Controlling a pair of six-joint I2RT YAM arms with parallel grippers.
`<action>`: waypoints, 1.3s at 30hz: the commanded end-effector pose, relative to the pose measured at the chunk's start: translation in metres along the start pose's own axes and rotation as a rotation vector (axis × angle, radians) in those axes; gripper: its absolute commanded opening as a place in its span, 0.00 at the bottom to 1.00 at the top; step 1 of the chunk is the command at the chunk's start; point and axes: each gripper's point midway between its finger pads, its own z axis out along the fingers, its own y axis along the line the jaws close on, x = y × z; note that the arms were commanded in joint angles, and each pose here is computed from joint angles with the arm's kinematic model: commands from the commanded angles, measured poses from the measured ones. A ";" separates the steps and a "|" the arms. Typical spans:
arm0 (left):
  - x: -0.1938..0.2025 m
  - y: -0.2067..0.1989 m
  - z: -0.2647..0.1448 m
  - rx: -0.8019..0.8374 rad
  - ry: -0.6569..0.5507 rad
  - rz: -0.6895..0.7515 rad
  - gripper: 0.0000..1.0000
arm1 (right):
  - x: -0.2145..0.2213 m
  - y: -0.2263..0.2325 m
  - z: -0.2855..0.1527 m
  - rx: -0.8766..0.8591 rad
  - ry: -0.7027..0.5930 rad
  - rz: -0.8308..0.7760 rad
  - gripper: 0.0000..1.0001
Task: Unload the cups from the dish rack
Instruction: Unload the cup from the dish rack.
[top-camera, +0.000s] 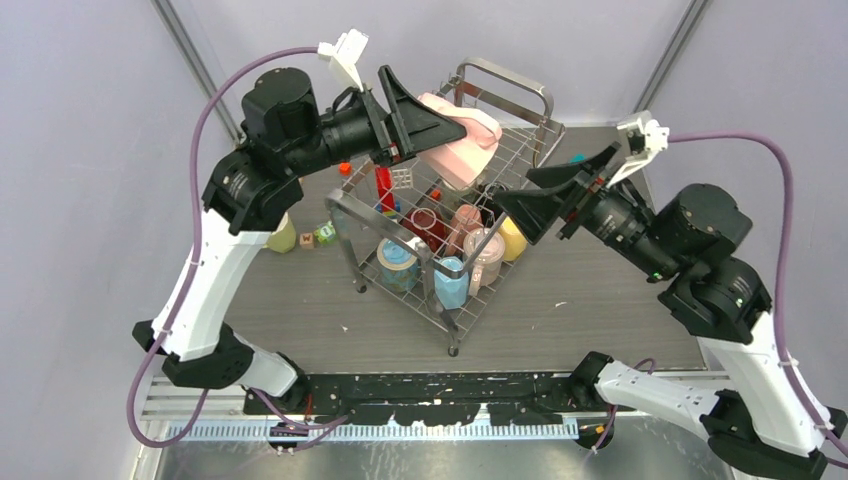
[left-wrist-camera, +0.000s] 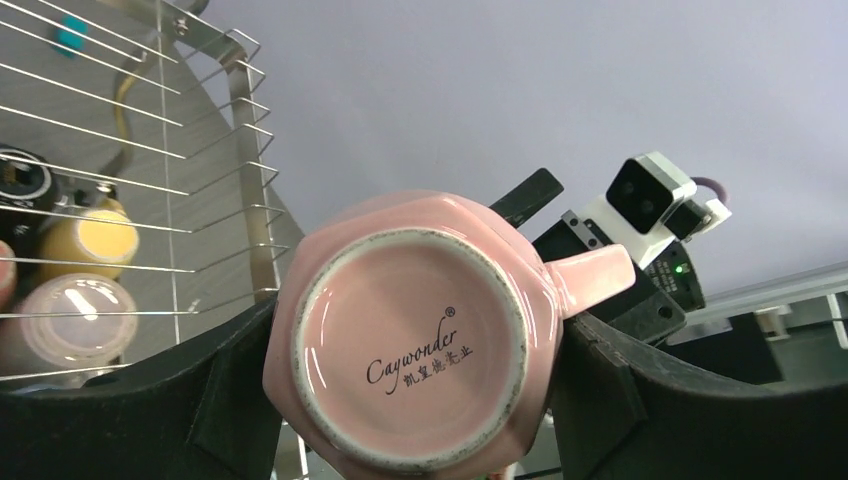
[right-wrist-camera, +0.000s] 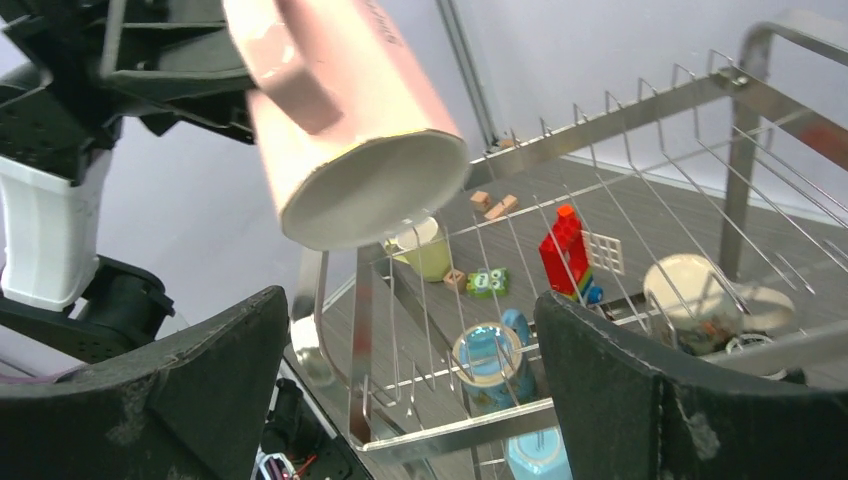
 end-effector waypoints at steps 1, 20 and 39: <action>-0.026 -0.072 -0.024 0.307 -0.050 -0.032 0.00 | -0.020 0.025 0.015 -0.127 -0.067 -0.047 0.96; -0.033 -0.081 -0.031 0.388 -0.054 -0.103 0.00 | -0.036 0.037 0.042 -0.213 -0.116 -0.034 0.84; -0.046 -0.077 -0.044 0.406 -0.081 -0.124 0.00 | -0.053 0.036 0.063 -0.292 -0.112 0.038 0.83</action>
